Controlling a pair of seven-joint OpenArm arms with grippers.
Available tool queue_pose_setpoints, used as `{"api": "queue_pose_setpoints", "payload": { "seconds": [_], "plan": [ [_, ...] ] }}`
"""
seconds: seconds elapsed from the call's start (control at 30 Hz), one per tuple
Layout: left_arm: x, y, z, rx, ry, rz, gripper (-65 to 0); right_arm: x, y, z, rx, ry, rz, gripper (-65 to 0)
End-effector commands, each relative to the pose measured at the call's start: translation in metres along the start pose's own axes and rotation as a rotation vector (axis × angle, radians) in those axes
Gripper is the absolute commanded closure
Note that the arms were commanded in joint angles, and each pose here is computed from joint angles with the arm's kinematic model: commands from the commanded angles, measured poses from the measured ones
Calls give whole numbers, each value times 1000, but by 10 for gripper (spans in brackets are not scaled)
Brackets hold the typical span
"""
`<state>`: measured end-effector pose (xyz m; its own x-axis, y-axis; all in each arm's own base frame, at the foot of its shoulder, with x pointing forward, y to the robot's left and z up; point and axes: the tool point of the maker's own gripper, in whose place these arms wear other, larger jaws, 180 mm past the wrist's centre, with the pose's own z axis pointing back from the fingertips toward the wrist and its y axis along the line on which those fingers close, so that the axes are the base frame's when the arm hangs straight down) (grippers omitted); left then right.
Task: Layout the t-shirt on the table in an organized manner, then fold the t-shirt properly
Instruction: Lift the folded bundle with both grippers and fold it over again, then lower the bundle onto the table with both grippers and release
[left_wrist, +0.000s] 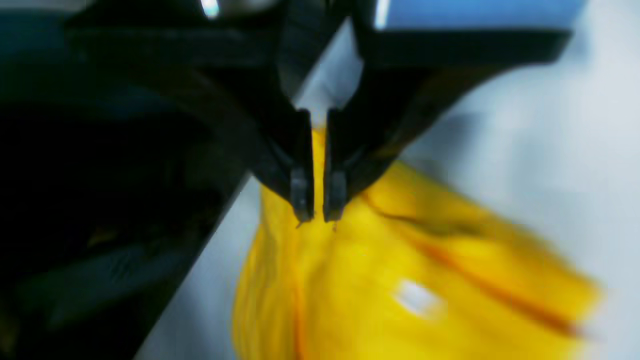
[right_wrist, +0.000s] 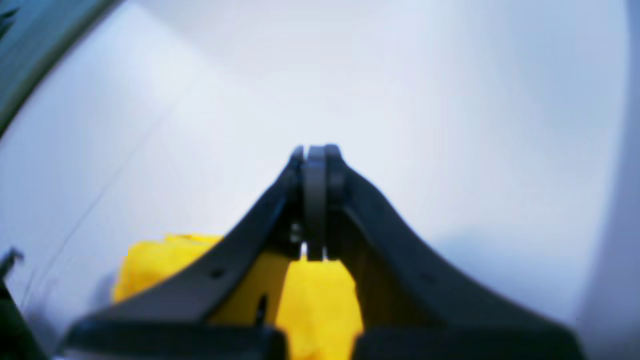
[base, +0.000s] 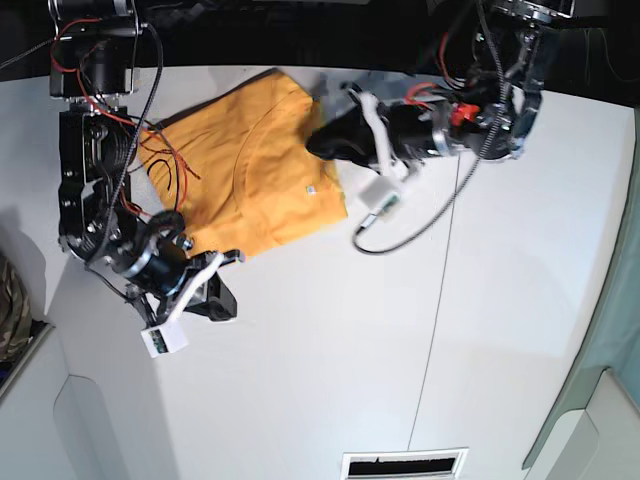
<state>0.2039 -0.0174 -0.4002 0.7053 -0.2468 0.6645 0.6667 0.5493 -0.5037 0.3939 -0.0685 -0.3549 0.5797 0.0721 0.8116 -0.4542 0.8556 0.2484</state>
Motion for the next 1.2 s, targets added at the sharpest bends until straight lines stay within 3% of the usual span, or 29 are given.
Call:
{"api": "queue_pose_setpoints", "payload": {
  "seconds": [0.0, 0.13, 0.3, 0.4, 0.53, 0.77, 1.17],
  "plan": [
    [17, -11, -9, -26, -54, -33, -45, 26, -4, -5, 13, -61, 2, 0],
    [-14, -31, -47, -90, 16, 53, -45, 0, -19, -22, 18, 31, -61, 0],
    [-48, -19, -65, -96, 106, 159, -45, -35, -33, -13, -9, 101, -83, 0],
    [-45, 1, -66, -63, 126, 175, -45, -53, -47, 0, -28, 133, -91, 0],
    [-41, 42, -59, 57, 142, 220, -45, -86, -53, 20, -9, 182, -164, 0],
    [0, 88, -40, 148, 78, 199, -45, -122, -30, 38, 68, 218, -292, 0],
    [50, 111, -34, 214, 45, 79, -45, -139, 43, 68, 188, 180, -311, 0]
  ]
}}
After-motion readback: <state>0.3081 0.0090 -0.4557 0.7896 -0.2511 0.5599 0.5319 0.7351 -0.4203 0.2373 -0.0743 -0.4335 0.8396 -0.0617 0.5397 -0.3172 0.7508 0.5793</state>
